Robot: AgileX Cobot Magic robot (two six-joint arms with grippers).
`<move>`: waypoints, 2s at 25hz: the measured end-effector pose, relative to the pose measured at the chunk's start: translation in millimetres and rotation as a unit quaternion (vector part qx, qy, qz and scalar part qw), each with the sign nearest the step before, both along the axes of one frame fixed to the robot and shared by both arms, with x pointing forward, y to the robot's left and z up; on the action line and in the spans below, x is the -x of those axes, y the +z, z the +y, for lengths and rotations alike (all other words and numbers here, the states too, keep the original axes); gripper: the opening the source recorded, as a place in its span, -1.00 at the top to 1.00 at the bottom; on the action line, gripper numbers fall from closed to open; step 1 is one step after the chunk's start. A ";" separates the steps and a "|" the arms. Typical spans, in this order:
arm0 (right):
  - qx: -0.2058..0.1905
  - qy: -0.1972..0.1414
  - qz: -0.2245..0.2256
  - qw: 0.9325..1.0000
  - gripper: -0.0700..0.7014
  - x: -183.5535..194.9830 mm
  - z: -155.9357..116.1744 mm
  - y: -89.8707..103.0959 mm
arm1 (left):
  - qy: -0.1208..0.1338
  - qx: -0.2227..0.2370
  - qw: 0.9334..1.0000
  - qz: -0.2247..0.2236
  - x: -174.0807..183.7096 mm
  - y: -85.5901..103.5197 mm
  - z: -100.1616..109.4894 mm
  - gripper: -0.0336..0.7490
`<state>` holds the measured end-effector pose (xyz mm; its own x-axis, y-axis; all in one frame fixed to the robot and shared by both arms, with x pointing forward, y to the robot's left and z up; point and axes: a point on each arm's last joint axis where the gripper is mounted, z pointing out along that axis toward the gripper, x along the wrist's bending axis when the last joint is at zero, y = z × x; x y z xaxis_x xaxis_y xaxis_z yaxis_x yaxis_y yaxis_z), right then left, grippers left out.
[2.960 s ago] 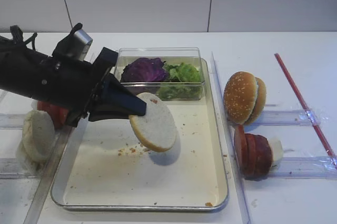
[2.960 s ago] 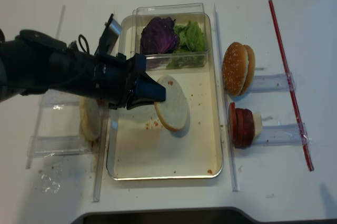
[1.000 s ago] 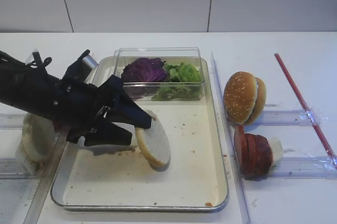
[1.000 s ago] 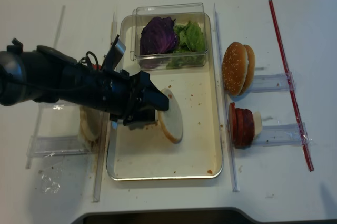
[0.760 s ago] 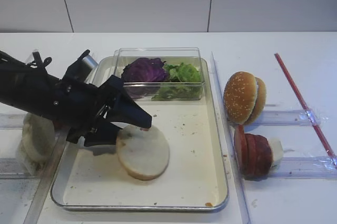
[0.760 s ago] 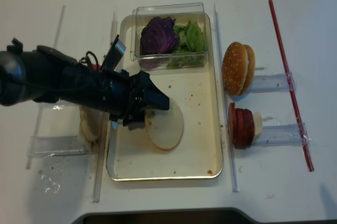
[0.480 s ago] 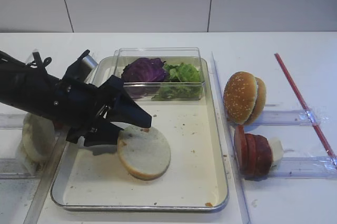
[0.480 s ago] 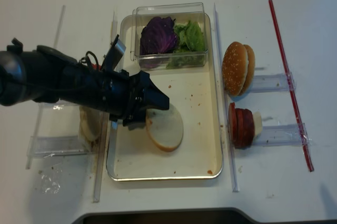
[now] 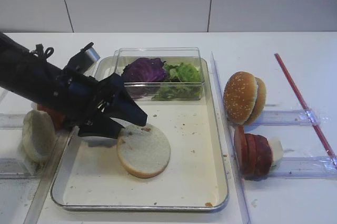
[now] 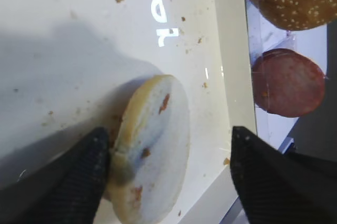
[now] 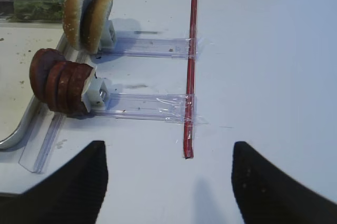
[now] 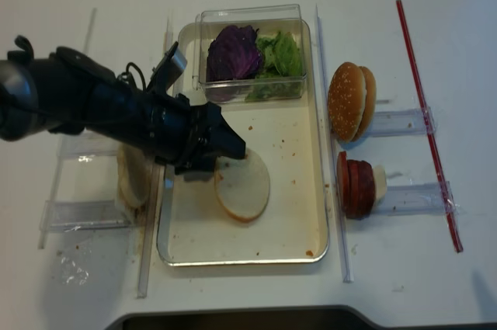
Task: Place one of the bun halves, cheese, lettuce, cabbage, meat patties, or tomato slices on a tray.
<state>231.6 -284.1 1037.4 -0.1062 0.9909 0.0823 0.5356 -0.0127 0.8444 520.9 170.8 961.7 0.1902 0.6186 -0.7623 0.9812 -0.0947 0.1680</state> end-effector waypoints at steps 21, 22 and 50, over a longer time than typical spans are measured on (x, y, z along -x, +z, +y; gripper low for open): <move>0.000 0.000 0.000 1.000 -0.51 0.0 0.0 0.0 | -0.037 -0.146 0.983 -0.103 -17.7 94.1 17.5 -0.23; 0.000 0.000 0.000 1.000 -0.51 0.0 0.0 0.0 | -0.034 -0.156 0.981 -0.110 -15.7 99.7 19.8 -0.23; -0.001 0.000 0.000 1.000 -0.51 0.0 0.0 0.0 | 0.079 -0.422 0.896 -0.116 62.2 144.1 99.1 -0.16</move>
